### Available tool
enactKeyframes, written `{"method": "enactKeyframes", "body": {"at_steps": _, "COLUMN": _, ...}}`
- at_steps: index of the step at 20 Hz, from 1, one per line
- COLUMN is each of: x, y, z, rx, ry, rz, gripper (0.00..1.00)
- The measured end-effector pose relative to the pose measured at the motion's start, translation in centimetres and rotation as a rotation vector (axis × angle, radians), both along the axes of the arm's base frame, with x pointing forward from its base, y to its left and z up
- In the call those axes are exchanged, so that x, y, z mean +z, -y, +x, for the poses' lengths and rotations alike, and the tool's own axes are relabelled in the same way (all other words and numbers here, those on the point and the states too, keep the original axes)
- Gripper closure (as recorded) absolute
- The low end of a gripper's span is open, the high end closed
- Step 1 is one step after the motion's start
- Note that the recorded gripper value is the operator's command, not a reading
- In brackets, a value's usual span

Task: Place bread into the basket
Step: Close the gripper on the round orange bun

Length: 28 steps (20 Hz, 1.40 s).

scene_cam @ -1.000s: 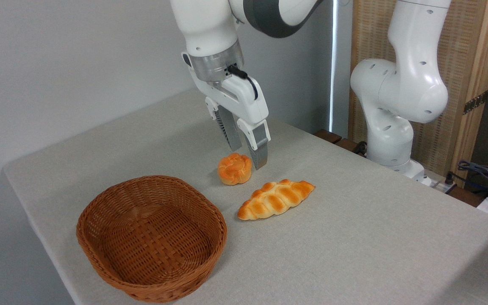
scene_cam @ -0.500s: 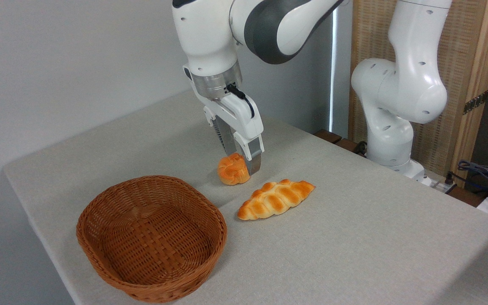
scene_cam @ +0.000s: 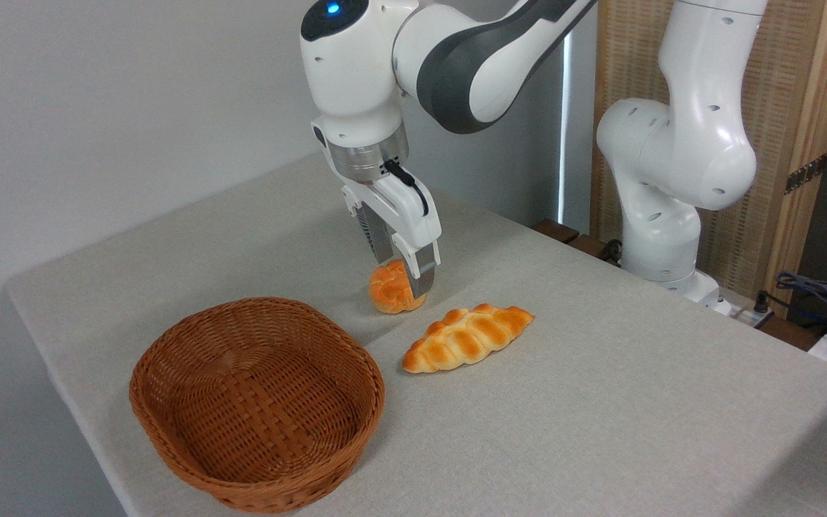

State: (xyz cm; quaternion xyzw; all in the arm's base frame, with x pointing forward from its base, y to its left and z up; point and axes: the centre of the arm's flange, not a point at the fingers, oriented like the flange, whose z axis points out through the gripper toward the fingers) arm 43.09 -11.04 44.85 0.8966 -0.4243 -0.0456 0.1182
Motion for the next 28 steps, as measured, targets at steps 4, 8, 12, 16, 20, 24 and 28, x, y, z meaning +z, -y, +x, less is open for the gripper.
{"method": "enactKeyframes", "body": {"at_steps": 4, "x": -0.4, "y": 0.5, "z": -0.3, "rx": -0.012, "ry": -0.007, "rz": 0.002, "gripper": 0.0}}
{"method": "enactKeyframes", "body": {"at_steps": 8, "x": -1.1, "y": 1.3, "z": -0.1, "rx": -0.01, "ry": -0.004, "rz": -0.016, "gripper": 0.0}}
{"method": "enactKeyframes", "body": {"at_steps": 12, "x": -1.8, "y": 1.8, "z": 0.1, "rx": -0.009, "ry": -0.012, "rz": -0.02, "gripper": 0.0}}
{"method": "enactKeyframes", "body": {"at_steps": 16, "x": -2.2, "y": 1.9, "z": 0.1, "rx": -0.008, "ry": -0.02, "rz": -0.019, "gripper": 0.0}}
{"method": "enactKeyframes", "body": {"at_steps": 20, "x": -2.7, "y": 2.0, "z": 0.2, "rx": -0.009, "ry": -0.029, "rz": -0.016, "gripper": 0.0}}
{"method": "enactKeyframes", "body": {"at_steps": 24, "x": -3.0, "y": 2.1, "z": 0.4, "rx": -0.009, "ry": -0.03, "rz": -0.014, "gripper": 0.06}}
{"method": "enactKeyframes", "body": {"at_steps": 28, "x": -3.4, "y": 2.4, "z": 0.4, "rx": -0.016, "ry": -0.031, "rz": -0.013, "gripper": 0.14}}
